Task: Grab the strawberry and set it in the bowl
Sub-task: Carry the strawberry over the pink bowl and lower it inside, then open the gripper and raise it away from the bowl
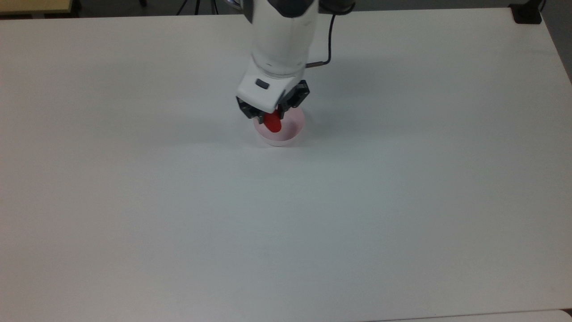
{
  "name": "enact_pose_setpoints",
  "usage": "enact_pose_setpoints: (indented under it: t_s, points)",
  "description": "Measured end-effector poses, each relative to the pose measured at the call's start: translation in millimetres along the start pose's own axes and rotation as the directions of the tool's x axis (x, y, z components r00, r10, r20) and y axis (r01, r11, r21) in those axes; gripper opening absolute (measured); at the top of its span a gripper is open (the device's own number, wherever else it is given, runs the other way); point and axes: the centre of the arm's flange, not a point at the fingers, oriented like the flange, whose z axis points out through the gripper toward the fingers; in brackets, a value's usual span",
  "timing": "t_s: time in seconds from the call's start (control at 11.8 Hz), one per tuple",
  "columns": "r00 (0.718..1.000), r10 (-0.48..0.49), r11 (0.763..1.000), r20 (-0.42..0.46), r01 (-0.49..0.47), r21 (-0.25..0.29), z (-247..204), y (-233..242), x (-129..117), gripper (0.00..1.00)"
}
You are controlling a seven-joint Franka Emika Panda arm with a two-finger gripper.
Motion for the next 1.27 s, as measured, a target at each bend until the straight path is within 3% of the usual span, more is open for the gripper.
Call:
enact_pose_setpoints:
  t_s: [0.25, 0.34, 0.51, 0.68, 0.76, 1.02, 1.27]
  points:
    - [0.998, -0.012, 1.000, 0.057, 0.012, 0.008, 27, -15, -7, 0.46]
    - [0.998, -0.012, 1.000, 0.066, 0.011, 0.010, 32, -15, -8, 0.56]
    - [0.997, -0.011, 1.000, 0.071, 0.010, 0.010, 34, -15, -9, 0.66]
    - [0.998, 0.010, 1.000, 0.070, -0.011, 0.009, 34, -14, -9, 0.95]
    - [0.998, 0.026, 1.000, 0.063, -0.027, 0.007, 31, -12, -9, 1.00]
    - [0.978, 0.208, 0.978, -0.023, -0.207, 0.013, -17, 28, -18, 1.00]
    - [0.932, 0.349, 0.937, -0.101, -0.344, 0.069, -83, 87, -59, 1.00]
